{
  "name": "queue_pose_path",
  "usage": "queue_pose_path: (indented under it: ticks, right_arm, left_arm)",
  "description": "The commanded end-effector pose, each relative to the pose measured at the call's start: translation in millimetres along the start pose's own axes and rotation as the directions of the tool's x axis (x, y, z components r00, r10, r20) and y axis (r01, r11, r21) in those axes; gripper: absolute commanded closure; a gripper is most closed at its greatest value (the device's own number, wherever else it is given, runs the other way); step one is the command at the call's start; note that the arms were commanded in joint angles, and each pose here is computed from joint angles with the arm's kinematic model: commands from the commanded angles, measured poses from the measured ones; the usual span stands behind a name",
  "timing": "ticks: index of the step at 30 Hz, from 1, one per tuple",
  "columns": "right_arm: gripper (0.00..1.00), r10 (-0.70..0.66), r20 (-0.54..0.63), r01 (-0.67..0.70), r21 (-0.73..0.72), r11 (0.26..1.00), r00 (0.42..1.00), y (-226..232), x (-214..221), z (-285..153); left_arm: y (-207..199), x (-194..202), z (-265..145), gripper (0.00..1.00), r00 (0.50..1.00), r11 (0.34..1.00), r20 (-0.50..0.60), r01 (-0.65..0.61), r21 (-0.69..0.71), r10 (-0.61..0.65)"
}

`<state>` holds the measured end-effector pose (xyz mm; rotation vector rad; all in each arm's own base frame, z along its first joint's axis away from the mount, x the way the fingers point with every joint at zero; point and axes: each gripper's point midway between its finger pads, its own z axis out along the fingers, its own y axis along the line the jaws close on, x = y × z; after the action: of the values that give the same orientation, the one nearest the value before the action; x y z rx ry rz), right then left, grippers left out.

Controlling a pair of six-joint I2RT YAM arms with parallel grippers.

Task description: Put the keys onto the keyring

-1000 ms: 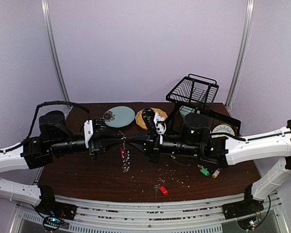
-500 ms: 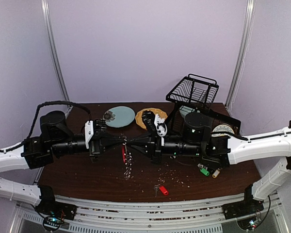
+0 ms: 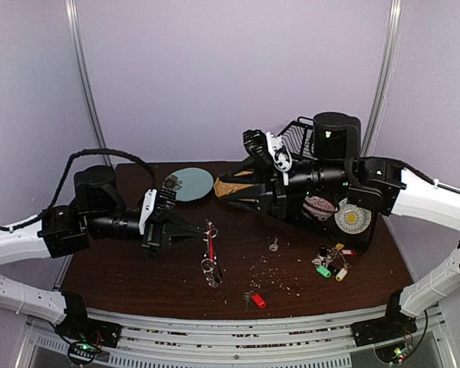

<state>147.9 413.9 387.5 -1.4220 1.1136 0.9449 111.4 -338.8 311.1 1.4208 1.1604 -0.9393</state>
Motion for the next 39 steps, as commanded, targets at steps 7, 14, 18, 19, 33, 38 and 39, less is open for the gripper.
queue_pose_path:
  ticks: [7, 14, 18, 19, 33, 38, 39]
  right_arm:
    - [0.61, -0.155, -0.105, 0.142, -0.121, 0.982, 0.982, 28, 23, -23]
    - [0.62, -0.588, 0.021, 0.585, -0.144, 0.798, 0.809, 71, 34, -12]
    - [0.65, -0.755, 0.01, 0.755, -0.029, 0.655, 0.656, 60, 25, -8]
    - [0.64, -0.785, 0.002, 0.785, -0.003, 0.62, 0.62, 57, 23, -8]
    - [0.73, -0.97, -0.15, 0.98, -0.032, 0.197, 0.19, 42, 30, 9]
    - [0.74, -0.957, -0.139, 0.964, -0.033, 0.263, 0.256, 54, 17, 17]
    - [0.73, -0.934, -0.153, 0.944, -0.011, 0.329, 0.324, 50, 11, 16]
  left_arm:
    - [-14, -25, -4, 1.0, 0.984, 0.985, 0.098, 0.136, 0.11, -0.147]
    - [-24, -24, -2, 1.0, 0.98, 0.974, 0.108, 0.148, 0.171, -0.168]
    - [-23, -16, 5, 1.0, 0.973, 0.96, 0.067, 0.207, 0.189, -0.222]
    - [-23, -14, 6, 1.0, 0.969, 0.955, 0.059, 0.225, 0.192, -0.24]
    - [-31, -17, 9, 1.0, 0.95, 0.92, 0.03, 0.293, 0.261, -0.311]
    - [-29, -14, 6, 1.0, 0.955, 0.932, 0.032, 0.281, 0.231, -0.296]
    - [-29, -14, 5, 1.0, 0.958, 0.937, 0.033, 0.27, 0.222, -0.284]
